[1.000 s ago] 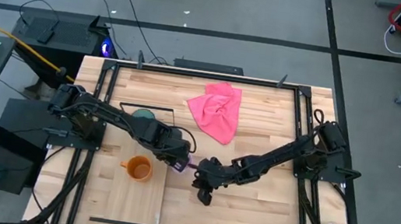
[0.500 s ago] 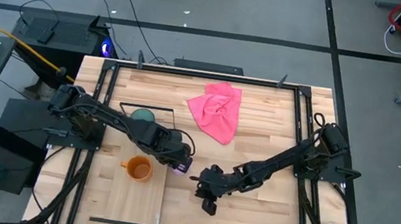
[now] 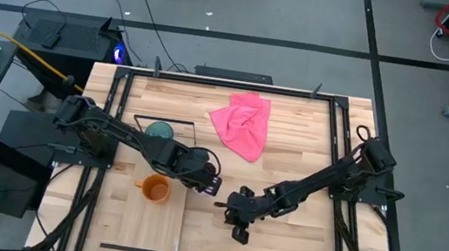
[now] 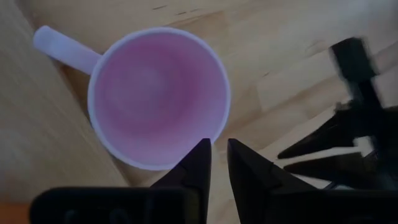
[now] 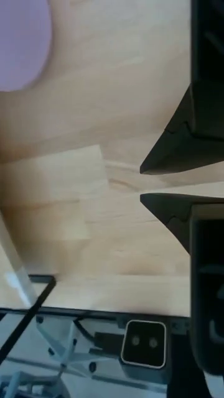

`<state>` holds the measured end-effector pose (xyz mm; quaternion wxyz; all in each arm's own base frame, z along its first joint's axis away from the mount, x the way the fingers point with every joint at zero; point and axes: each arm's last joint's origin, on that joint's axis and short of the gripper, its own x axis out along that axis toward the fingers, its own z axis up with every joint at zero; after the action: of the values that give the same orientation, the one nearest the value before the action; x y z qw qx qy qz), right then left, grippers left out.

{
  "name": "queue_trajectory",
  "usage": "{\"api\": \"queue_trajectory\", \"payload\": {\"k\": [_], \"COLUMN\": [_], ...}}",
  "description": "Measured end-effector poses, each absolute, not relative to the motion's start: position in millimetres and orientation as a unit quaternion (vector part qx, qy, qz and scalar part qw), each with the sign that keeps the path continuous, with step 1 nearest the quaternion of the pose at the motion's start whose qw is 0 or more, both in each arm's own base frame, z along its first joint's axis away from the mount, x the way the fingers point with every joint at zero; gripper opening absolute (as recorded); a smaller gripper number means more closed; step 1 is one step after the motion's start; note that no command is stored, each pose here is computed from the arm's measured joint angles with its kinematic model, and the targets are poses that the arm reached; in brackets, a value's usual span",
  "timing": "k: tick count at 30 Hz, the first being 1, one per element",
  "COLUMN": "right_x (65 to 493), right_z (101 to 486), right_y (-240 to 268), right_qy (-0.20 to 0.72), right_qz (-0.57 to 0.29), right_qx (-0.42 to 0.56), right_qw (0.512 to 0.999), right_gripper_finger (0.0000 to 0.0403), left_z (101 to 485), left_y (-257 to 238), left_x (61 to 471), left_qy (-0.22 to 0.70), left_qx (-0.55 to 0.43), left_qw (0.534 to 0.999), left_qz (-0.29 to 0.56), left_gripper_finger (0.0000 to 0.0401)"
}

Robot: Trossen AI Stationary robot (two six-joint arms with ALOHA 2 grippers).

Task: Stack small to large cups/mugs on shelf
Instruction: Put the purple cup on the shelf

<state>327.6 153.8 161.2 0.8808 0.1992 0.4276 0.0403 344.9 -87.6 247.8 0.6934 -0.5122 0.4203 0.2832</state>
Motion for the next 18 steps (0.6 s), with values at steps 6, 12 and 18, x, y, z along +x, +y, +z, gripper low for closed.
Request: {"api": "queue_trajectory", "payload": {"k": [6,12,18], "right_x": [326.1,319.9,307.6], "right_z": [169.2,182.2,207.6], "right_y": [151.4,147.3,139.3], "right_qy": [0.415,0.411,0.391], "right_qz": [0.031,0.017,-0.01], "right_qx": [0.192,0.187,0.177], "right_qw": [0.889,0.892,0.903], "right_gripper_finger": [0.0068,0.0068,0.0068], "left_z": [241.3,228.6,227.2], "left_y": [-87.5,-82.4,-74.0], "left_x": [354.0,366.6,368.6], "left_qy": [0.412,0.412,0.413], "left_qx": [-0.514,-0.507,-0.496], "left_qw": [0.702,0.712,0.717], "left_qz": [0.271,0.259,0.261], "left_gripper_finger": [0.0053,0.0052,0.0052]}}
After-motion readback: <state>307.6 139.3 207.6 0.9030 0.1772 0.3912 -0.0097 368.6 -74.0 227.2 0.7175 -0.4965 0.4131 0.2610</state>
